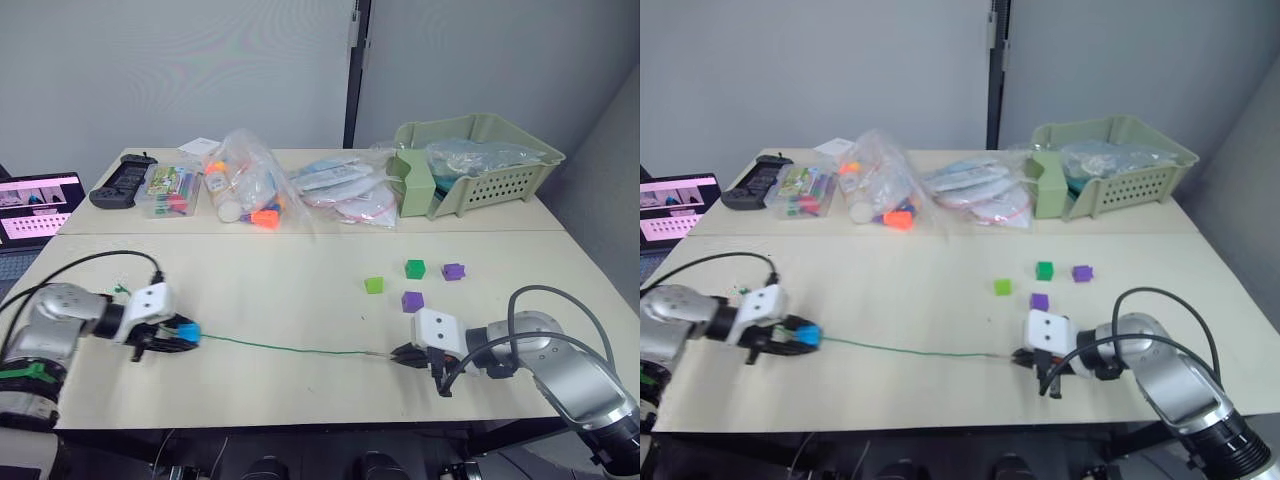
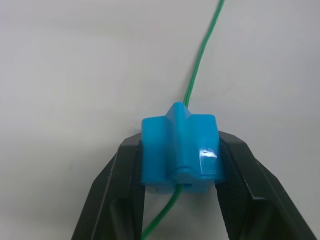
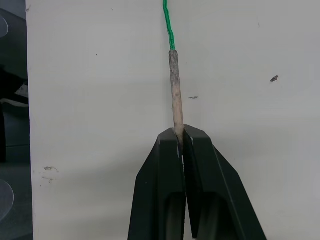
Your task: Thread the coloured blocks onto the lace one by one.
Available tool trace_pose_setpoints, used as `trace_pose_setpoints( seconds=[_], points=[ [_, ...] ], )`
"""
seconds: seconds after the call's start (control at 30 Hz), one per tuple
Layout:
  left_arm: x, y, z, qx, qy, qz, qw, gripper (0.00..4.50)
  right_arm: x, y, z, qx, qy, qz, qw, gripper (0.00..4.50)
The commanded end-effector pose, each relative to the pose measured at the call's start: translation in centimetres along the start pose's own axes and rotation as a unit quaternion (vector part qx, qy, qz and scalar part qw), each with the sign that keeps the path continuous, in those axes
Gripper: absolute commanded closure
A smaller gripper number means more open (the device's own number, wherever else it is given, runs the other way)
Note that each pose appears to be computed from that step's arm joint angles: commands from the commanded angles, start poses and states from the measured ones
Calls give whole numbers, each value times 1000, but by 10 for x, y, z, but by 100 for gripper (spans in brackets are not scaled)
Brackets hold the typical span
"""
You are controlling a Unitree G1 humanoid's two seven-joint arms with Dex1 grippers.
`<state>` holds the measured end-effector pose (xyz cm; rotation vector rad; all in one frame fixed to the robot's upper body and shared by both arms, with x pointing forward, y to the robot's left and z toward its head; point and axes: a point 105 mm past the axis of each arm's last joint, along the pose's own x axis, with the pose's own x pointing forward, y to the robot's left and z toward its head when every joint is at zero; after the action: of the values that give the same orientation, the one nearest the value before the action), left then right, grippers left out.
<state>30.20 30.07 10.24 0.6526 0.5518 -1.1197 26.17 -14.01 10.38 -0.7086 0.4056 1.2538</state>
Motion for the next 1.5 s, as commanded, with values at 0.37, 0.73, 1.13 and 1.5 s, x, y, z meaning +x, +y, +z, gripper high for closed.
trace_pose_setpoints(
  seconds=[0.37, 0.73, 1.13, 1.5],
  points=[
    [6, 6, 9, 14, -42, -3, 999, 110, 1, -4, 7, -14, -13, 1, 1000, 450],
    [-6, 5, 89, 67, -105, -52, 991, 4, 5, -1, 13, -15, -22, 4, 1000, 450],
    [130, -80, 171, 64, -205, -96, 972, 4, 20, -3, 24, -22, -18, 7, 1000, 450],
    [158, -92, 193, 60, -201, -91, 973, 4, 22, -9, 23, -15, 0, -11, 1000, 450]
  ],
)
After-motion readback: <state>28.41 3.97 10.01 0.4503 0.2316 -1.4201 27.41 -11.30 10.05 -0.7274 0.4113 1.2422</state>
